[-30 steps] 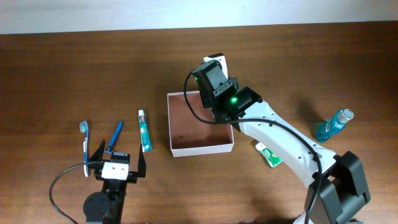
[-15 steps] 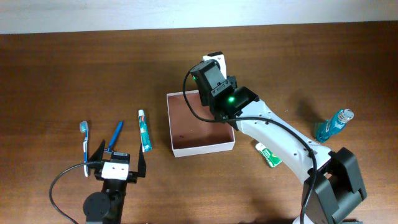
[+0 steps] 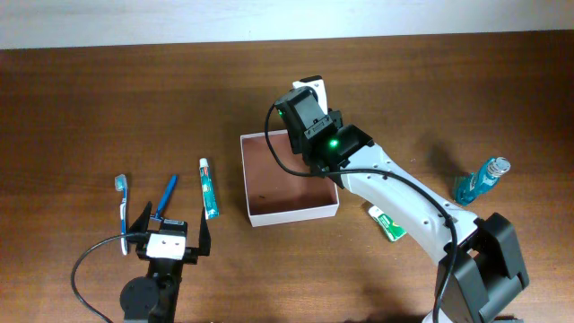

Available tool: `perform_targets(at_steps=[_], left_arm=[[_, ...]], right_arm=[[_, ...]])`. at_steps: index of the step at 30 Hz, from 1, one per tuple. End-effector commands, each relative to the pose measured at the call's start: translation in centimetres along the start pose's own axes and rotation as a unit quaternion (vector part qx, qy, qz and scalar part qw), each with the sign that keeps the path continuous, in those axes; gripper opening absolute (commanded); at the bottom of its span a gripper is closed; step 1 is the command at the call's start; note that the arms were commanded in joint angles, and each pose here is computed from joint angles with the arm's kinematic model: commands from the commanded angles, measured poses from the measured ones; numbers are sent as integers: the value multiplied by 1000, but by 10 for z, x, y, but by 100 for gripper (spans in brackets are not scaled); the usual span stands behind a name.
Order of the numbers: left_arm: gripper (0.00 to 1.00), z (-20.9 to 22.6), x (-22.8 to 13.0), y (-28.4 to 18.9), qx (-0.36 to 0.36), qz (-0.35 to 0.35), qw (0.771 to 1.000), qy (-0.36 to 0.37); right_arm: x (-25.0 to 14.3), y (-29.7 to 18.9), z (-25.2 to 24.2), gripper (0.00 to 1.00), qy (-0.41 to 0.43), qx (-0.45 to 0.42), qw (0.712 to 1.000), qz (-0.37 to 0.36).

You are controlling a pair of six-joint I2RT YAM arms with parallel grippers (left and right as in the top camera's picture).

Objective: Pack container
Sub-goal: 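Carry the soap bottle left over the pink box with the right gripper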

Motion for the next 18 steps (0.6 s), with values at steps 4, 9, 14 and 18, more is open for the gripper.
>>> perform_targets(at_steps=[4,9,14,18], left_arm=[[99,-1,-2,0,-3,1,1000,8],[99,-1,-2,0,-3,1,1000,8],[99,-1,-2,0,-3,1,1000,8],[99,-1,-2,0,-3,1,1000,8]], right_arm=[[8,-5,-1,50,6,-9,1000,-17],[12,-11,-2,52,9,-7,1000,-23],[7,-25,1,52,19,33,999,0],[-8,-23,-3,46,57,19,998,35]])
Point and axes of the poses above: each gripper's point midway between its finger pads, its own y axis out along the fingers, its own z axis along the line the jaws close on, x = y × z, the point moved 4 cm from there along -y, back along the fingers, and after that the axes turned 3 degrees about y, right-handed, at the moved point
